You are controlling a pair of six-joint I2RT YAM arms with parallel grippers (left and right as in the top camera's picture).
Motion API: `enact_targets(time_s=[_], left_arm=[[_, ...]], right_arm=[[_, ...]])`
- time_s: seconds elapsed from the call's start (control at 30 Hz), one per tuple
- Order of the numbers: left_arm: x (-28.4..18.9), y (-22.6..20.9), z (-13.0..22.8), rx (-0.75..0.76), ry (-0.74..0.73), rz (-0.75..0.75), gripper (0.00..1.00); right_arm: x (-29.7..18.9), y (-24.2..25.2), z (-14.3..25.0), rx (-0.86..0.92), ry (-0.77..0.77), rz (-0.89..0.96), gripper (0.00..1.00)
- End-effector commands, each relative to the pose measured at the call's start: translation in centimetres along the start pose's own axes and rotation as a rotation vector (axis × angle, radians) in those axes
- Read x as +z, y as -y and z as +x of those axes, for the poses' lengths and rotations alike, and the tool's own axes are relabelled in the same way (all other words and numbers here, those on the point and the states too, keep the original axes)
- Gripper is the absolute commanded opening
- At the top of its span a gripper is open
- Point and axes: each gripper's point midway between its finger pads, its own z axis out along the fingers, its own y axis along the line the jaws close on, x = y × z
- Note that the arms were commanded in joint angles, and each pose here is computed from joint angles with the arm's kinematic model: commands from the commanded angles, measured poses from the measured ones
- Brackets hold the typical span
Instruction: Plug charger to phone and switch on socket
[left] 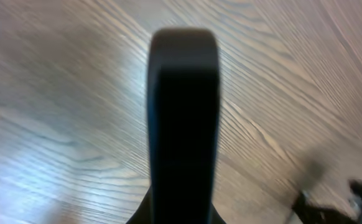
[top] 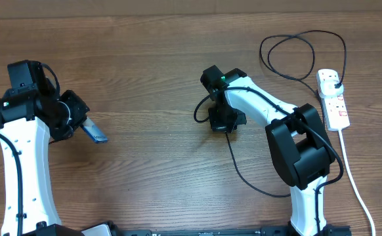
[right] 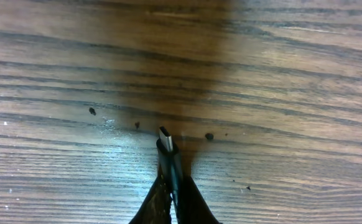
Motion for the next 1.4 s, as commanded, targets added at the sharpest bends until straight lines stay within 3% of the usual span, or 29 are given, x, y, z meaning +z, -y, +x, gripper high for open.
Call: enact_targets(time_s=[0.0, 0.27, 0.5, 0.7, 0.87, 1.17, 1.37], left_arm=[[-1.3, 3.8, 1.4, 0.168, -0.054, 0.220, 0.04], [-3.7, 9.2, 3.2, 0.303, -0.120, 0.574, 0.04], [-8.4, 13.7, 4.8, 0.456, -0.144, 0.969, 0.04], [-10.6, 14.7, 5.7, 0.522, -0.148, 1.114, 0.04], [-14.3, 15.7, 6.6, 0.614, -0.132, 1.330, 0.04], [-15.3, 15.9, 6.6, 0.568, -0.174, 1.351, 0.05], [-15.2, 16.1, 6.4, 0.419, -0.284, 1.312, 0.04]], right_arm=[[2.4, -0.7, 1.0, -0.081, -0.061, -0.057, 0.04], [-8.5, -5.3, 1.6, -0.247, 0.098, -0.485, 0.04], [-17.5, -7.9, 6.6, -0.512, 0.196, -0.789, 0.04], [-23.0, -10.0, 10.6, -0.718, 0.246, -1.094, 0.04], [-27.0, -11.6, 12.9, -0.862, 0.310, -1.361, 0.04], [-30.5, -13.0, 14.8, -1.008, 0.398, -1.580, 0.04], [-31.6, -13.2, 15.1, -1.047, 0.429, -1.643, 0.04]])
